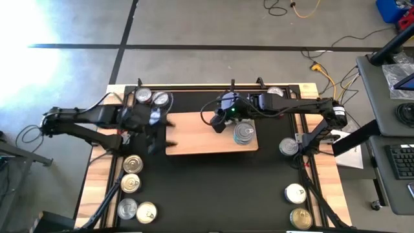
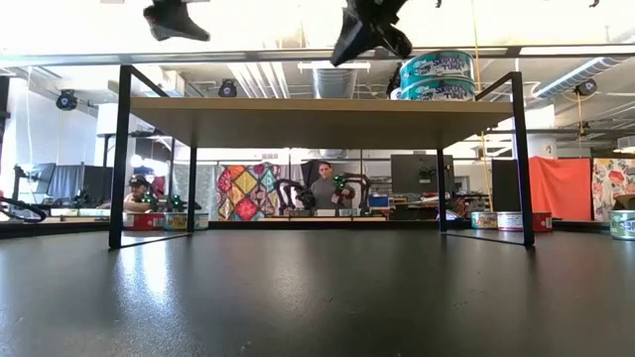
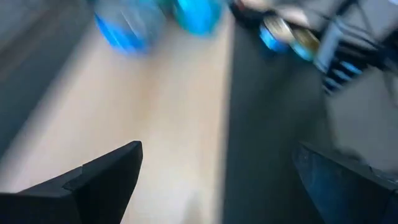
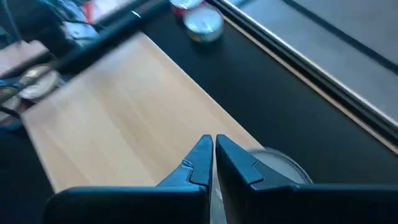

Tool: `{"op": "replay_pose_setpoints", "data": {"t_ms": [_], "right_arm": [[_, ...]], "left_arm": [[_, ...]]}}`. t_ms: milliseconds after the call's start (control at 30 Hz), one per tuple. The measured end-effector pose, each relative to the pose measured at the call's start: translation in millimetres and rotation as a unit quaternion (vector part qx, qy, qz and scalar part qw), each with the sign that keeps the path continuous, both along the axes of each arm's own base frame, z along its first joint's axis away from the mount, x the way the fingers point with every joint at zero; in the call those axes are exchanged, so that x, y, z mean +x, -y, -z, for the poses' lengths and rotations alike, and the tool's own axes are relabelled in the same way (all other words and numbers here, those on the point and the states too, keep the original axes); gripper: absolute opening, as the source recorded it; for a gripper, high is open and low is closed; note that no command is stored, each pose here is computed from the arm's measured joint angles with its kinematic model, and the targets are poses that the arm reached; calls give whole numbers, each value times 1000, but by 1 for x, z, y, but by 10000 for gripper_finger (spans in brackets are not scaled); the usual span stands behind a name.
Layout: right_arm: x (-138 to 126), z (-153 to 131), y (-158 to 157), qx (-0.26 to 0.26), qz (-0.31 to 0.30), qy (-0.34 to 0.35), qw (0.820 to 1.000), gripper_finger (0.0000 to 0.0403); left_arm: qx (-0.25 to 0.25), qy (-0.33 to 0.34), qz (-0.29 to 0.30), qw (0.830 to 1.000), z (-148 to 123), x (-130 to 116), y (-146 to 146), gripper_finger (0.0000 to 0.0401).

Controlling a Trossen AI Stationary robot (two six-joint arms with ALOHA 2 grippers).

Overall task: Stack canned seafood by type on shelf
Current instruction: Stack the blue tuna can on top of the blue tuna can on the shelf

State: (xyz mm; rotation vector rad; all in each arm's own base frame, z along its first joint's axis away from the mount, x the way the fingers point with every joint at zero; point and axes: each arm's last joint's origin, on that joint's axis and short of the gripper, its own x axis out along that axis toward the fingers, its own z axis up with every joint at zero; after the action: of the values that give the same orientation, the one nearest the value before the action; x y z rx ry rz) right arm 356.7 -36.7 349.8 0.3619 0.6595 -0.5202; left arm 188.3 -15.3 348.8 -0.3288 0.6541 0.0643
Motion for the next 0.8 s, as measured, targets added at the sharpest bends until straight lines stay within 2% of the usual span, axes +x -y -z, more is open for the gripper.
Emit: {"op": "replay_pose_setpoints", "data": {"t_ms": [100,233,367,567,800], "right_arm": [[3,-3,-5,-7,-14,18,1000,12],[5,-5,-10,-8,-19,32,999,12],[8,-7,-15,-5,-22,52,998,12],[14,-9,-36,-6,-20,83,996,12],[22,8,-74,5,-64,59,996,12]], "left_arm": [[-70,-56,22,996,3,-21,22,400],[-143,-94,64,983,3,-43,57,400],[-188,-146,65,969,9,-59,86,400],[-184,-247,82,948,37,-83,119,400],[-142,-339,29,930,92,-87,153,400]]}}
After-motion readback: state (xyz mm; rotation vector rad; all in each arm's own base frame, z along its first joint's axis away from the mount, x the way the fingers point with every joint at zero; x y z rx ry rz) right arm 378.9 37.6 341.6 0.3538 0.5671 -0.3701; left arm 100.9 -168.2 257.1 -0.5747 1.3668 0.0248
